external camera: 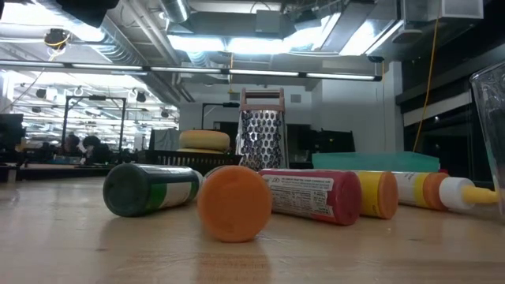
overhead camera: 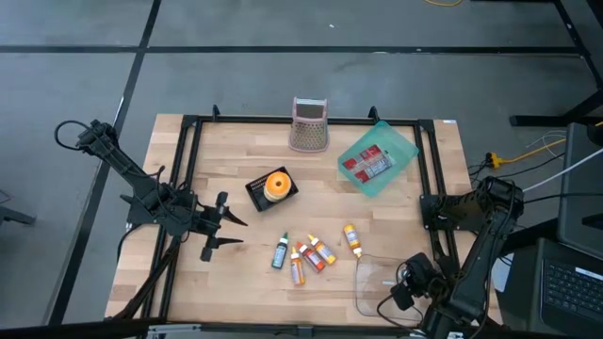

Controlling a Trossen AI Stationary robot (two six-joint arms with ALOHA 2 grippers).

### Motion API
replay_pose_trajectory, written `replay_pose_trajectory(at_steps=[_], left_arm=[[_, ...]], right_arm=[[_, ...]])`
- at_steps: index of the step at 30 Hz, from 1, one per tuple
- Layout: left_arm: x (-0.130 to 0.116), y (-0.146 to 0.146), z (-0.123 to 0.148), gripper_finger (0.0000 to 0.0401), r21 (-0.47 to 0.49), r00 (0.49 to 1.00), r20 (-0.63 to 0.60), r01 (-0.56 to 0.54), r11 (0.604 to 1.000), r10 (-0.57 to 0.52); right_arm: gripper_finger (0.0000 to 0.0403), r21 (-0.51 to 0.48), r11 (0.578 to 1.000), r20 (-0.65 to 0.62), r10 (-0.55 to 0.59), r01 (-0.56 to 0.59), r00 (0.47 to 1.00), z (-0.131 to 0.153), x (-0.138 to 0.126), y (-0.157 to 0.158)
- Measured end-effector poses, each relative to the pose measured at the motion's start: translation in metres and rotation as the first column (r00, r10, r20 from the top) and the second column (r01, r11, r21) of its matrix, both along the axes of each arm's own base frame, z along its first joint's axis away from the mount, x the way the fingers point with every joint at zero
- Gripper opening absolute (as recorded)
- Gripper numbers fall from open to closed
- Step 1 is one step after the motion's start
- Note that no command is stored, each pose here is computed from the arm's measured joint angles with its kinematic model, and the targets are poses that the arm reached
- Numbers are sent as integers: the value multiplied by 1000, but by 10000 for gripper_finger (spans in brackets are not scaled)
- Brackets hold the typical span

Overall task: Pick & Place Food Item
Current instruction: Put the left green food coloring bottle into the transparent bin, then put the green food coloring bottle into the transparent bin

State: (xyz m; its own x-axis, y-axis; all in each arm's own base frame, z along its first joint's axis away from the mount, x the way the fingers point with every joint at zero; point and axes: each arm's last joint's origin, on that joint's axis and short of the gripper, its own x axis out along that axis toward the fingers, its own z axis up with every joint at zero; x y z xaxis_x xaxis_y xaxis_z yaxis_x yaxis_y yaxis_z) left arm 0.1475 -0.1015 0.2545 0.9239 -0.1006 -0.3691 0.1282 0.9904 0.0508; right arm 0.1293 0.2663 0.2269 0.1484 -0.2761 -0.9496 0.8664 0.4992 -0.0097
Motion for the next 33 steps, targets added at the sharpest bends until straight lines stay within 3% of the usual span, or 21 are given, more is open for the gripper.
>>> replay_pose_trajectory(at_steps=[8,14,18,33], left_arm=[[0,0,0,203,0,1000,0,1,1000,-1],[0,0,0,203,-1,1000,0,1,1000,-1],[0,0,0,203,-6,1000,-2,-1,1000,1],[0,0,0,203,-5,1000,-3,-2,1000,2]], right_arm=[[42,3,1000,1,0,0,1000,-1,0,0],[142,19,1000,-1,-2,2,1000,-2,1,2],[181,9,1000,-25,-5,5,1000,1,0,1],[176,-14,1000,-37,-6,6,999,13,-1,1]])
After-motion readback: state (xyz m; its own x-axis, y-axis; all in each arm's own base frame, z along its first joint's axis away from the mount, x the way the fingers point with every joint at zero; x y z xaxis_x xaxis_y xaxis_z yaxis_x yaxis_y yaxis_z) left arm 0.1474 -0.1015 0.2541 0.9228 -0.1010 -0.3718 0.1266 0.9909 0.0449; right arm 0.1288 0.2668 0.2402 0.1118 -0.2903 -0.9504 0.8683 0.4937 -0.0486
